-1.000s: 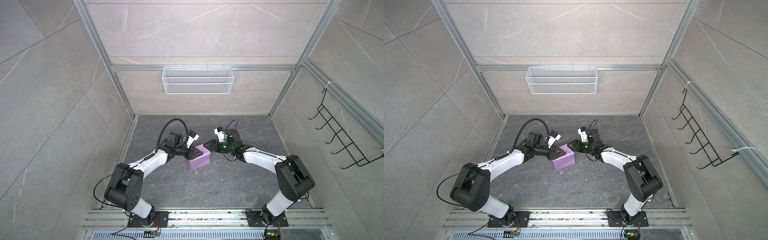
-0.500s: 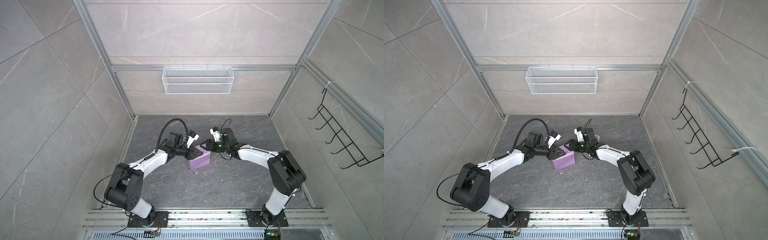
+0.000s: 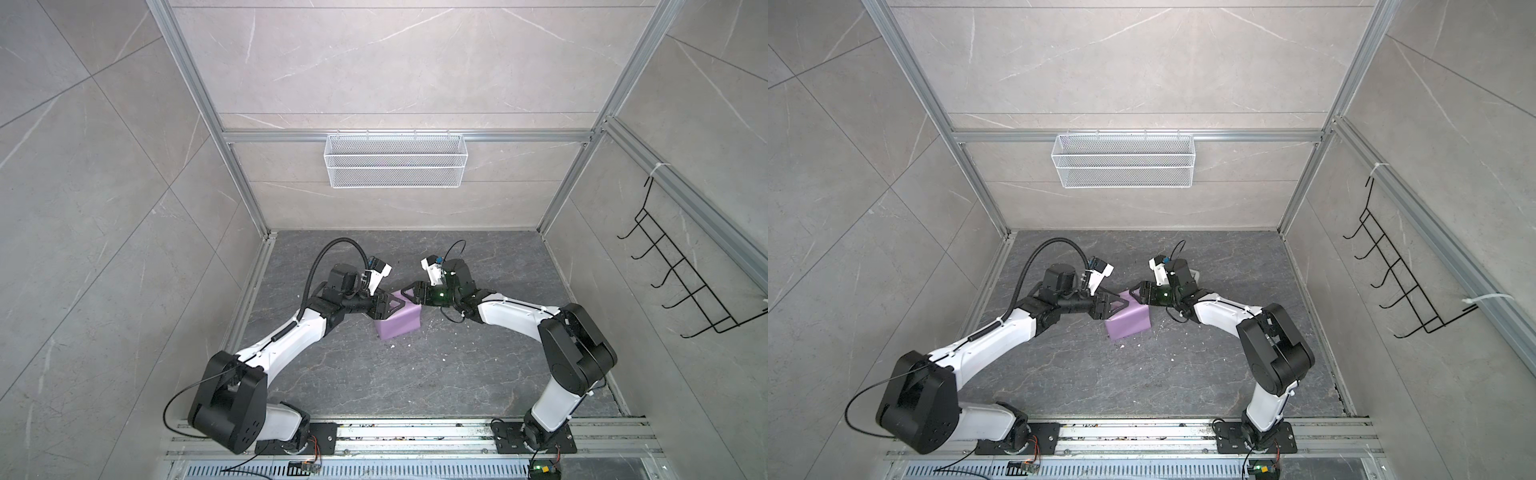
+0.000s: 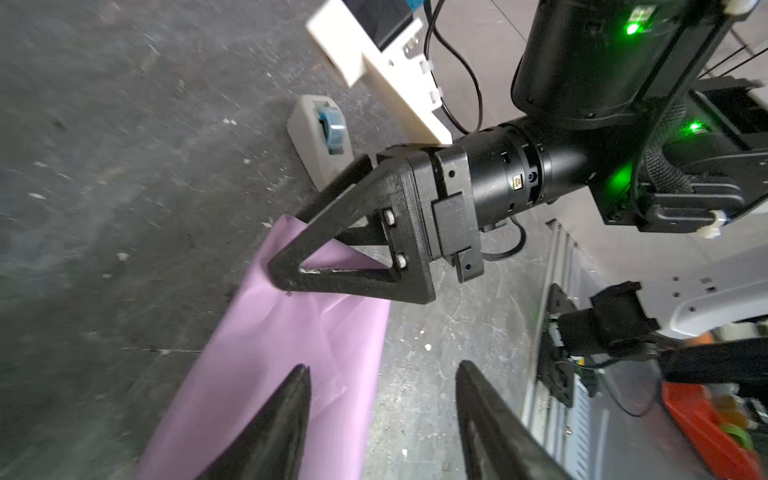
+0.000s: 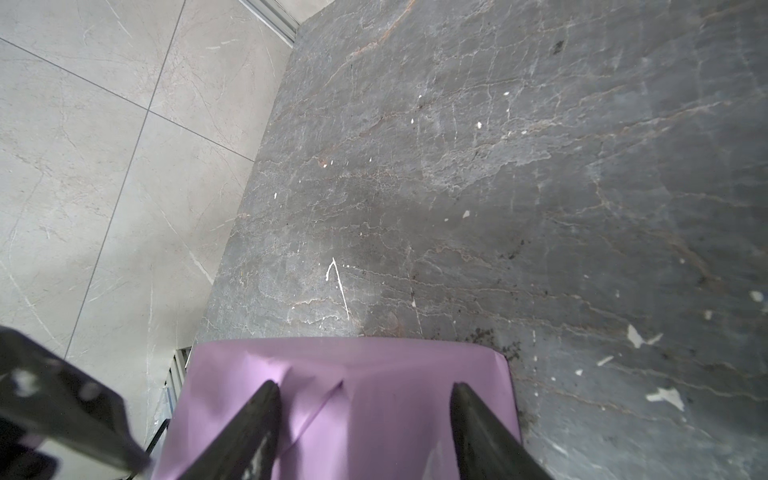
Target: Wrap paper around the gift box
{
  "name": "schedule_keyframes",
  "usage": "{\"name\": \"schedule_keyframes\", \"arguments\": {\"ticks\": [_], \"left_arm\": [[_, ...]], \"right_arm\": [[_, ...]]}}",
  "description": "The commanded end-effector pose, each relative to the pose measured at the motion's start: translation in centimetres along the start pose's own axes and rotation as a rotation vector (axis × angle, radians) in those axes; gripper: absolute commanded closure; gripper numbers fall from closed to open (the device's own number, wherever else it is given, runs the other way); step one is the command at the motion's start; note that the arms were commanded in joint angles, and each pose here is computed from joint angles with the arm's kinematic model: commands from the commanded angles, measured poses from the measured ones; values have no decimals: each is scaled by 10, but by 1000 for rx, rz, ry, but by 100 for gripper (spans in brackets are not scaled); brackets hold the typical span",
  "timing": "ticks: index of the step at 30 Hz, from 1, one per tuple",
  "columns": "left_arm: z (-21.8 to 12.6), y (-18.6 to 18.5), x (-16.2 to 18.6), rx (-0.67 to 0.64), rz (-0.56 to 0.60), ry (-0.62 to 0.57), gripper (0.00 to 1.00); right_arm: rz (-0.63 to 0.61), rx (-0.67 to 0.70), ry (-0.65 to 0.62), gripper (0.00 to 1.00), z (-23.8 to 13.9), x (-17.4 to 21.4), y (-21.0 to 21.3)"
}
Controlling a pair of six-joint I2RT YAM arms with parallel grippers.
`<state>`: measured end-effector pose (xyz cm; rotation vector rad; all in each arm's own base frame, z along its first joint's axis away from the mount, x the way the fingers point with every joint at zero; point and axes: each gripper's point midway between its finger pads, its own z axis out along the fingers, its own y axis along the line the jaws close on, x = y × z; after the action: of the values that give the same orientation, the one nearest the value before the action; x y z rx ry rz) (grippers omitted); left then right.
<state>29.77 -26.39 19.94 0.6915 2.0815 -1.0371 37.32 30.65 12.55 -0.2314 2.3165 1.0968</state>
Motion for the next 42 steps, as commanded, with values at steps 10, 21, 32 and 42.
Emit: {"name": "schedule_keyframes", "arguments": {"ticks": [10, 21, 32, 42], "left_arm": [[0, 68, 11, -356, -189, 57, 14], [10, 77, 35, -339, -213, 135, 14], [8, 88, 70, -349, -258, 193, 15], [8, 86, 73, -339, -256, 200, 16]], "right_arm": [[23, 97, 104, 35, 3, 38, -29], [18, 95, 100, 35, 2, 34, -26], [-47, 31, 65, 34, -10, 3, 8], [-43, 10, -20, 32, -61, -34, 16]]}}
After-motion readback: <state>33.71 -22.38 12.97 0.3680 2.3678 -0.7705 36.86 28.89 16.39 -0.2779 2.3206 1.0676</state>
